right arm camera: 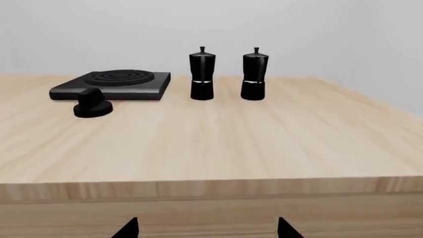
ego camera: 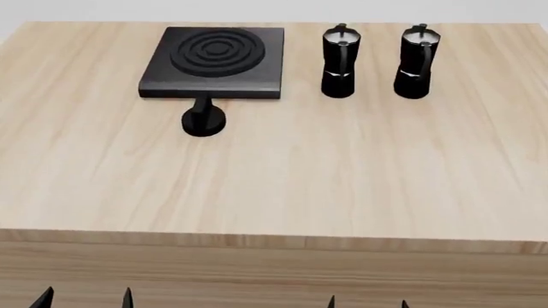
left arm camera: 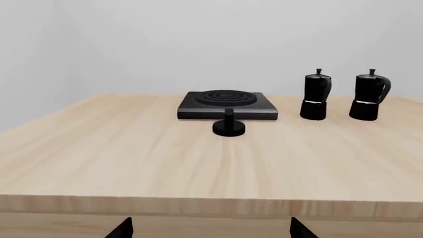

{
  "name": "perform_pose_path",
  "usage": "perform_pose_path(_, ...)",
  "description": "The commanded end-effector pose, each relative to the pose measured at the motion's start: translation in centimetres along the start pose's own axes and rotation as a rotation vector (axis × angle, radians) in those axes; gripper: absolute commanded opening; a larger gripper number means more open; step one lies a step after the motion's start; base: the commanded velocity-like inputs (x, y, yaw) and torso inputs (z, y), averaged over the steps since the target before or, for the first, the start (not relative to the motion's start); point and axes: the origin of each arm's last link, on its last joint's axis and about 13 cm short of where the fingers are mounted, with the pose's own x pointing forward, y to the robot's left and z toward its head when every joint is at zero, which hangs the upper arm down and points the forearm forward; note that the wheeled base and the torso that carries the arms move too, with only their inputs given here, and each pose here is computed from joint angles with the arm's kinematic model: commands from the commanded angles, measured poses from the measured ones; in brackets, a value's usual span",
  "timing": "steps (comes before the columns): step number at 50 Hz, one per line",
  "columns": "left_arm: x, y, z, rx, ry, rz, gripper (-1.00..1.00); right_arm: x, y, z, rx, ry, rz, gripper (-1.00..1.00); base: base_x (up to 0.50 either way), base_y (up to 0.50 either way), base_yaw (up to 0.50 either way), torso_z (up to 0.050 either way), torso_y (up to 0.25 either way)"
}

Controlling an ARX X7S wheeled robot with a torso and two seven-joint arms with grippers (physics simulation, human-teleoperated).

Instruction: Put the right moka pot on the stove.

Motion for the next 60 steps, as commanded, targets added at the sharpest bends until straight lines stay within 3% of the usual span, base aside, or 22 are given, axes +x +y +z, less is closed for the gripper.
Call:
perform_pose_path(1, -0.01, 0.00, 0.04, 0.002, -0.005, -0.001, 1.00, 0.05, -0.02, 0.05, 0.004, -0.005, -0.001, 1.00, 0.21, 0.00, 0.00, 0.000, 0.000)
perform_pose_path(60, -0.07, 0.05, 0.08, -0.005, -0.010, 0.004, 1.00, 0.26, 0.02, -0.32, -0.009, 0.007, -0.009, 1.00, 0.23, 0.00, 0.00, 0.000, 0.000)
